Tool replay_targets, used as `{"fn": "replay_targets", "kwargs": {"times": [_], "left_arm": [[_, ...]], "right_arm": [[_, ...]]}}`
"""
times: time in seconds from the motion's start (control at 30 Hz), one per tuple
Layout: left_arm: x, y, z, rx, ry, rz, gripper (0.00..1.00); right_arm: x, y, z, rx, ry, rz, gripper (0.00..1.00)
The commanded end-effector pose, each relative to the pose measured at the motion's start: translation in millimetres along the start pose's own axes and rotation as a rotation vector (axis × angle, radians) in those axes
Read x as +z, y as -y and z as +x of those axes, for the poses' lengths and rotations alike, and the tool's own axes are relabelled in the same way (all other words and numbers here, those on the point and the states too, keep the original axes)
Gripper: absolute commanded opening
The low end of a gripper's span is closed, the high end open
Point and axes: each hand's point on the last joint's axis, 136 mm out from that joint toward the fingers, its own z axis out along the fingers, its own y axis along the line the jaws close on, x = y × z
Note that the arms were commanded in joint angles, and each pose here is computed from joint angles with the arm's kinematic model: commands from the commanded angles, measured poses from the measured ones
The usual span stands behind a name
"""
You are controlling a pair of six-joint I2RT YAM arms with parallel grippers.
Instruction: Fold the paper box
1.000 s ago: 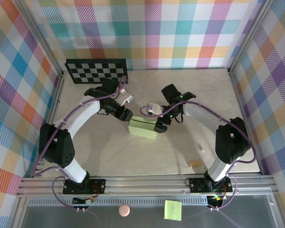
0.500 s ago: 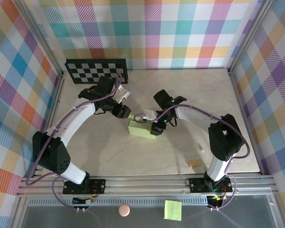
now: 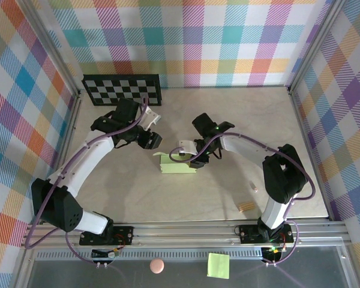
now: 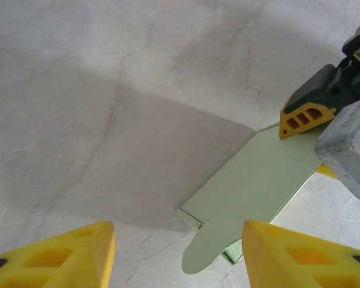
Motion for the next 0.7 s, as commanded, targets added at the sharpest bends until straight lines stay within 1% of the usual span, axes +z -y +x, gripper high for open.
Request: {"fn": "replay_targets", "kwargs": {"times": [0.0, 0.07, 0.1, 0.23, 0.37, 0.47, 0.67], "left_arm": [[-9, 3, -2, 0.022, 0.033, -0.007, 0.58], [-11, 6, -2, 0.026, 0.034, 0.006, 0.59], [-11, 8, -2, 0.029, 0.034, 0.019, 0.61], [-9, 22, -1, 0.074, 0.037, 0.101, 0.67], [-7, 40, -2, 0.158, 0.059, 0.193, 0.67], [-6, 57, 0, 0.271, 0.073, 0.255, 0.70], [8, 78, 9, 0.475, 0.063, 0.305, 0.76]], "right_arm": [[3, 2, -16, -0.072, 0.043, -0.031, 0.38], [6, 3, -19, -0.086, 0.049, -0.043, 0.38], [7, 4, -20, -0.091, 0.050, -0.044, 0.41], [3, 4, -21, -0.090, 0.052, -0.031, 0.60], [-10, 5, -23, -0.071, 0.077, 0.010, 0.69], [-27, 6, -28, -0.042, 0.134, 0.052, 0.74], [-65, 17, -26, 0.056, 0.246, 0.202, 0.79]]}}
